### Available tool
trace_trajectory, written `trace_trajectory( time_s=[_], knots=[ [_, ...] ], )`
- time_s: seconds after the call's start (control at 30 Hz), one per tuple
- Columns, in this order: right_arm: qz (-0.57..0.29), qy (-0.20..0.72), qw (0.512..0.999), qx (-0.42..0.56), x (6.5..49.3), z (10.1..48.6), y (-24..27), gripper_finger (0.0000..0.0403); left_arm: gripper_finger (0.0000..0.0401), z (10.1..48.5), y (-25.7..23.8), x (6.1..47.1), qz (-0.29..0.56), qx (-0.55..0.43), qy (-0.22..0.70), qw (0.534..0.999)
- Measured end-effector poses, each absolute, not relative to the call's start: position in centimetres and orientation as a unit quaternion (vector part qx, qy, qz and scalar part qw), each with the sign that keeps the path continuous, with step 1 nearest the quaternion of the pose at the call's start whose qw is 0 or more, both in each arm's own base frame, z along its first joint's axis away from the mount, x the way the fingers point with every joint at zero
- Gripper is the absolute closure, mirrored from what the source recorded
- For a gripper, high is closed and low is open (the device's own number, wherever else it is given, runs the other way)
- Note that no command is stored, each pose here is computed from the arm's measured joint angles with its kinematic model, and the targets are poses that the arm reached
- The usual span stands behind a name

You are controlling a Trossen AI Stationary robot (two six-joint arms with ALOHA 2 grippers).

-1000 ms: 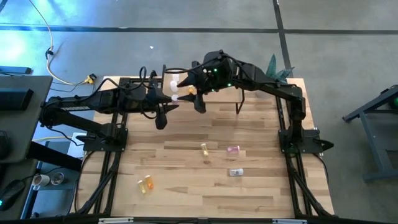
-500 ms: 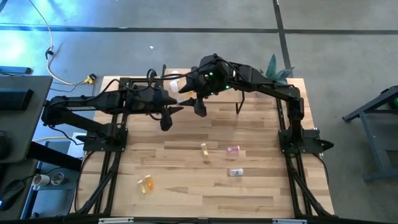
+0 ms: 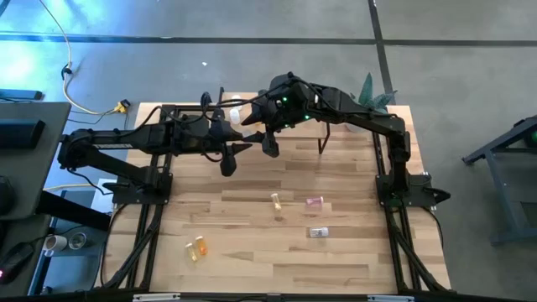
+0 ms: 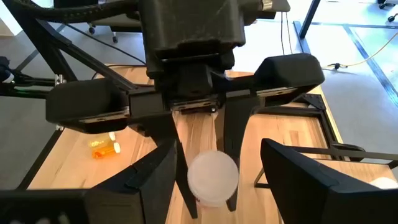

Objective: Pick and place medicine bottles onto shelf by color
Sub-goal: Put the top pink pill bottle aligned with the other pink pill bottle on the shelf

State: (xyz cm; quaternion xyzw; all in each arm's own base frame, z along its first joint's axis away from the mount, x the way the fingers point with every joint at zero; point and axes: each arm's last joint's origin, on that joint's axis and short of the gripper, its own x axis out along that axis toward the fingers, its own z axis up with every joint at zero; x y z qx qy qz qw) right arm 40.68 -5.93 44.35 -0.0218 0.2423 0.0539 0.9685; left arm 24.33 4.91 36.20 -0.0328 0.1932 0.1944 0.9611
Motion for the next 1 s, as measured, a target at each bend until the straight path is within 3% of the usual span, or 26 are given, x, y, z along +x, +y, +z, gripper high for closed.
trace_trajectory(
  time_s=[0.37,0.7,1.0],
  knots=[
    [0.055,0.263,0.963,-0.017,40.47,43.99,-5.90,0.0228,0.0305,35.89,5.07,24.83,0.200,-0.027,0.196,0.959],
    [0.055,0.277,0.959,-0.014,40.31,43.75,-5.95,0.0237,0.0305,35.89,5.08,24.83,0.201,-0.023,0.197,0.959],
    [0.053,0.276,0.960,-0.014,40.32,43.77,-5.96,0.0295,0.0305,35.88,5.08,24.83,0.201,-0.023,0.198,0.959]
  ],
)
